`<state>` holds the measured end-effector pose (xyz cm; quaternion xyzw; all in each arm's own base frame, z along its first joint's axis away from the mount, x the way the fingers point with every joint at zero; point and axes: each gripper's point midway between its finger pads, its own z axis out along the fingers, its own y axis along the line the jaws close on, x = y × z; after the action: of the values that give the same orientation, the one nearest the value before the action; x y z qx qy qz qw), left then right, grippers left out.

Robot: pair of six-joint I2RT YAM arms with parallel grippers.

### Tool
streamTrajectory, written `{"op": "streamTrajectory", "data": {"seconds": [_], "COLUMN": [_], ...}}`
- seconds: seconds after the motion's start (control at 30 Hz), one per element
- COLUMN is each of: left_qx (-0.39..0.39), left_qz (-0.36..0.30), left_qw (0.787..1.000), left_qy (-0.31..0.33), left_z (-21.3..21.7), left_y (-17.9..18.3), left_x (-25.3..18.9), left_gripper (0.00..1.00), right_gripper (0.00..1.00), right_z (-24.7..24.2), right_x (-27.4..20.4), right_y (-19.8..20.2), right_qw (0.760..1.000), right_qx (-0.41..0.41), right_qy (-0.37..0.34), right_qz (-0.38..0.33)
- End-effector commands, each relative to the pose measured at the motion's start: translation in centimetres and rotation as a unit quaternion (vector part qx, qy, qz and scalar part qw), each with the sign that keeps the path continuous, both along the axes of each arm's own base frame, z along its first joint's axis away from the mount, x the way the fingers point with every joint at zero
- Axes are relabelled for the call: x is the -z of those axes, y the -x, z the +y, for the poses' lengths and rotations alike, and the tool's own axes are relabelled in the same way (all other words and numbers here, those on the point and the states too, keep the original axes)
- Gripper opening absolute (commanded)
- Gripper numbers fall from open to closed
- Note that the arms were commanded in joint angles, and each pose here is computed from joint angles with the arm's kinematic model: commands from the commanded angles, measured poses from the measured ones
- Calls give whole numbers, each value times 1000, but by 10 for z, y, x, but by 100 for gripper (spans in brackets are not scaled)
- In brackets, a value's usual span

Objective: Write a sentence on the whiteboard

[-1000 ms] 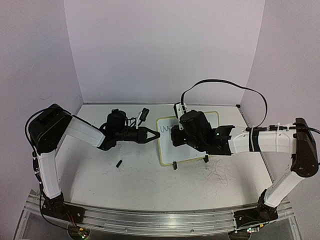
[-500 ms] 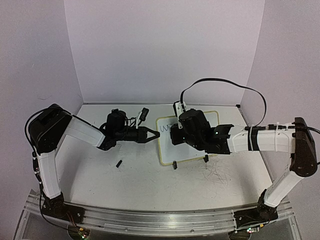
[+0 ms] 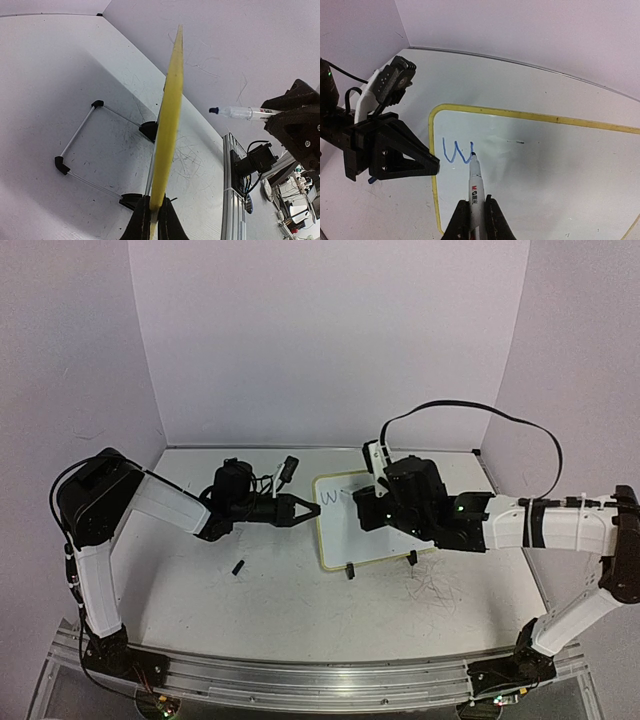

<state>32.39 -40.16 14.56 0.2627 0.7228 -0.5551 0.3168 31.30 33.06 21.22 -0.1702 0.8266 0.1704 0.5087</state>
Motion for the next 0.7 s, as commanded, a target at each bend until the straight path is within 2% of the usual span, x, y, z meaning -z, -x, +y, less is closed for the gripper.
{"op": "streamTrajectory", "data": {"seconds": [0.0,0.67], "left_qx": [8,3], "left_qz": [-4,-2], "left_qw": [1000,1000], "left_qy": [14,6], "left_z": [-1,0], "left_y": [8,8], "left_x": [-17,-12], "left_gripper": [0,0], "right_gripper": [0,0], "right_z": [2,7], "right_x": [2,4], "right_y": [2,-15], "right_qw": [999,999], "right_qx": [-20,7], "right_qy": [-38,-40], "right_qz": [9,-2]}}
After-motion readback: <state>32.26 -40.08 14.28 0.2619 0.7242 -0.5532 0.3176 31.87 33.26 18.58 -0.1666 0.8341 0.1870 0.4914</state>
